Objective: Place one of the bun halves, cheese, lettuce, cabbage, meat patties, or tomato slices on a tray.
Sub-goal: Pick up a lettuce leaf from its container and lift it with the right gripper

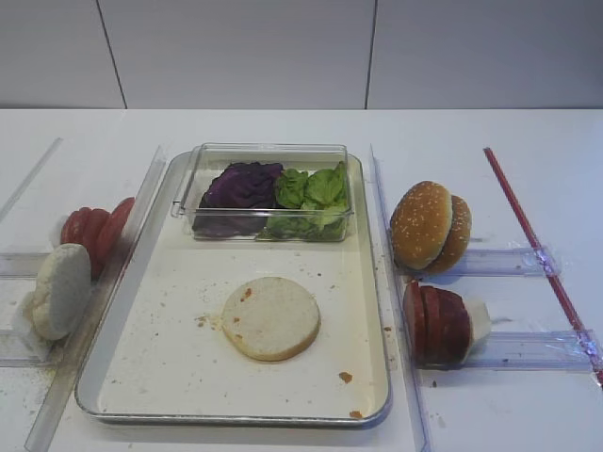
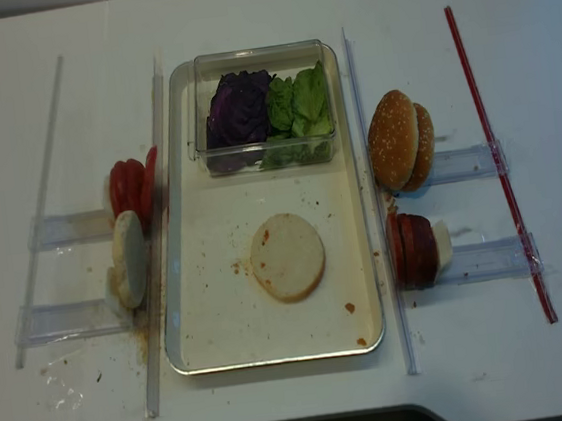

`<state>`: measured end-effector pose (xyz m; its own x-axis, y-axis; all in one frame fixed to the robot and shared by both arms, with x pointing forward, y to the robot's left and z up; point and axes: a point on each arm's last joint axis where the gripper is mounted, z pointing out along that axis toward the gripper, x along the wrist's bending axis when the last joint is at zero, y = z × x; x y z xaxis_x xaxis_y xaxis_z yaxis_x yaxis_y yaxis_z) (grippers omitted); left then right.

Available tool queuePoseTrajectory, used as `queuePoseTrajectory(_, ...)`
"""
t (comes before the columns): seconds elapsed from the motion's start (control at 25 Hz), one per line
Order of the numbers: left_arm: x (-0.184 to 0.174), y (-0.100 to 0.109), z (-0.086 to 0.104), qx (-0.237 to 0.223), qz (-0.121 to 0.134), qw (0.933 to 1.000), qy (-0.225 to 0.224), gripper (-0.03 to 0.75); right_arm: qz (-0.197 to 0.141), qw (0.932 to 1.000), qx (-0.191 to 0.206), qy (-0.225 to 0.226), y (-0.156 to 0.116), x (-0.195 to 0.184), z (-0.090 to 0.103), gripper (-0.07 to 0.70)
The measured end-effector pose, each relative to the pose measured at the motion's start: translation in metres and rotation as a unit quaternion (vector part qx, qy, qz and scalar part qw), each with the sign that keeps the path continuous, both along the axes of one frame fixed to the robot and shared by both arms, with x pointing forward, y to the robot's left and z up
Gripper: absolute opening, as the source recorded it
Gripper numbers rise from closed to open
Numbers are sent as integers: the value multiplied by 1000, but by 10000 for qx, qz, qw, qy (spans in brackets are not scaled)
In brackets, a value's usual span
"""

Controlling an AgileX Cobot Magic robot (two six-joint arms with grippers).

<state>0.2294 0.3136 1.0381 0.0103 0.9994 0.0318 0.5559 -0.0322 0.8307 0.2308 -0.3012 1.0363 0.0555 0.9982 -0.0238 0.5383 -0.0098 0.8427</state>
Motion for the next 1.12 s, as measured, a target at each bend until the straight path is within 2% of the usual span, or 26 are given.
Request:
queuePoseTrajectory(0.48, 0, 0, 0, 0, 0, 10000, 0, 286, 0, 10000, 0, 12, 0, 0, 0, 500)
queuePoseTrajectory(0.68, 0, 0, 0, 0, 0, 10000, 4, 286, 31, 9990, 67, 434, 1, 12, 1, 500)
queuePoseTrajectory(0.8, 0, 0, 0, 0, 0, 10000, 4, 286, 68, 9978, 144, 645, 2, 19, 10, 500)
queuePoseTrajectory(0.92, 0, 0, 0, 0, 0, 10000, 4, 286, 53, 9967, 220, 776, 2, 29, 27, 500)
queuePoseTrajectory(1.12, 0, 0, 0, 0, 0, 10000, 4, 286, -86, 9903, 533, 1281, 3, 54, 57, 500)
